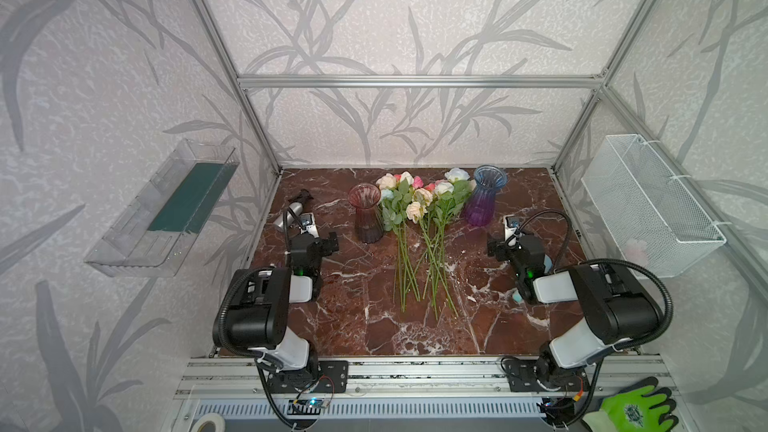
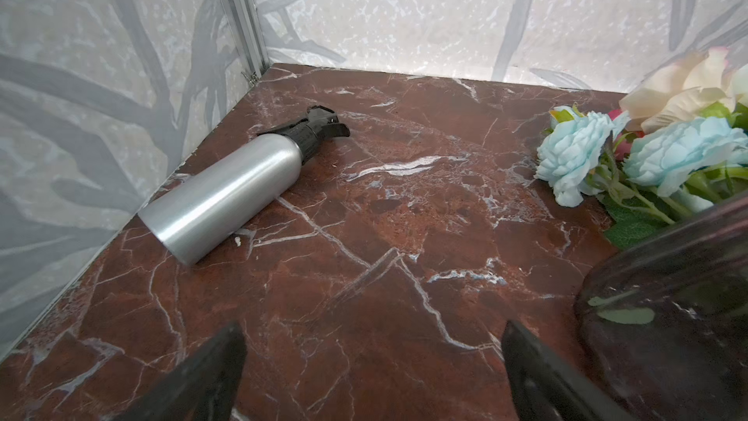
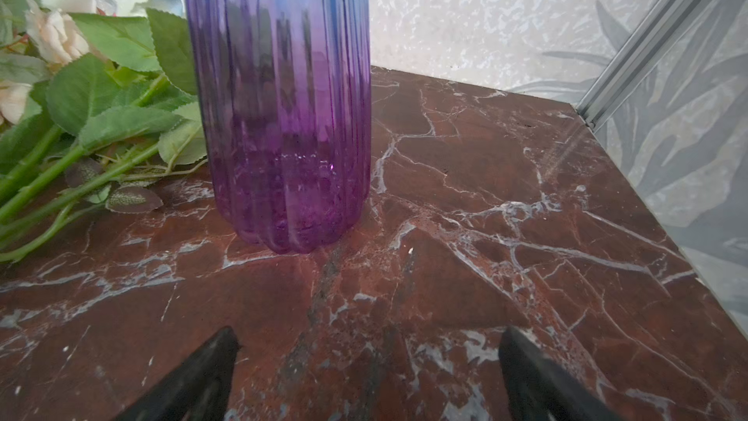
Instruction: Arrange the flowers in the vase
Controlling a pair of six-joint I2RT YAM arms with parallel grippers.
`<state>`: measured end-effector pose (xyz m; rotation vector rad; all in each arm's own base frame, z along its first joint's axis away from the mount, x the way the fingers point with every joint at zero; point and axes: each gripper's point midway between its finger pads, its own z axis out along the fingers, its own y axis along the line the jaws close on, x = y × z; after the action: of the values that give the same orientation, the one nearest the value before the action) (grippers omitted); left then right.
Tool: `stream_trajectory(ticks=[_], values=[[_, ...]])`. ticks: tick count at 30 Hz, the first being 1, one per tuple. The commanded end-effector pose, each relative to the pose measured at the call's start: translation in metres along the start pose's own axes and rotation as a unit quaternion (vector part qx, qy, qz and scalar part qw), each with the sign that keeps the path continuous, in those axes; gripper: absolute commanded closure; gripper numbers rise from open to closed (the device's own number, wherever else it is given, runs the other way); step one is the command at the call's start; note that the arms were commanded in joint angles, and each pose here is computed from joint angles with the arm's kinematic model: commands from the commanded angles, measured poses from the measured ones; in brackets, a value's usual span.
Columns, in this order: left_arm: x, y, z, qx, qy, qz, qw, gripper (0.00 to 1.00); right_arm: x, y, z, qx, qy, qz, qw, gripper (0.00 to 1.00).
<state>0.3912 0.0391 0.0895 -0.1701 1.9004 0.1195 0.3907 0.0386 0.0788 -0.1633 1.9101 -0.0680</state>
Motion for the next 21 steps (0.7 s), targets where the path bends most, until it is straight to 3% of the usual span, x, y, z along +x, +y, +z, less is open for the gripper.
stream_trajectory(ticks=[1, 21], values=[[-0.0066, -0.0007, 0.003, -0.001, -0.008, 0.006, 1.0, 0.01, -0.0162, -0.0008, 0.0008, -0.001, -0.021, 0.001, 1.0, 0.01], [-0.0068, -0.0009, 0.0027, -0.002, -0.008, 0.008, 1.0, 0.01, -0.0164, -0.0009, 0.0008, -0.001, -0.021, 0.001, 1.0, 0.01]])
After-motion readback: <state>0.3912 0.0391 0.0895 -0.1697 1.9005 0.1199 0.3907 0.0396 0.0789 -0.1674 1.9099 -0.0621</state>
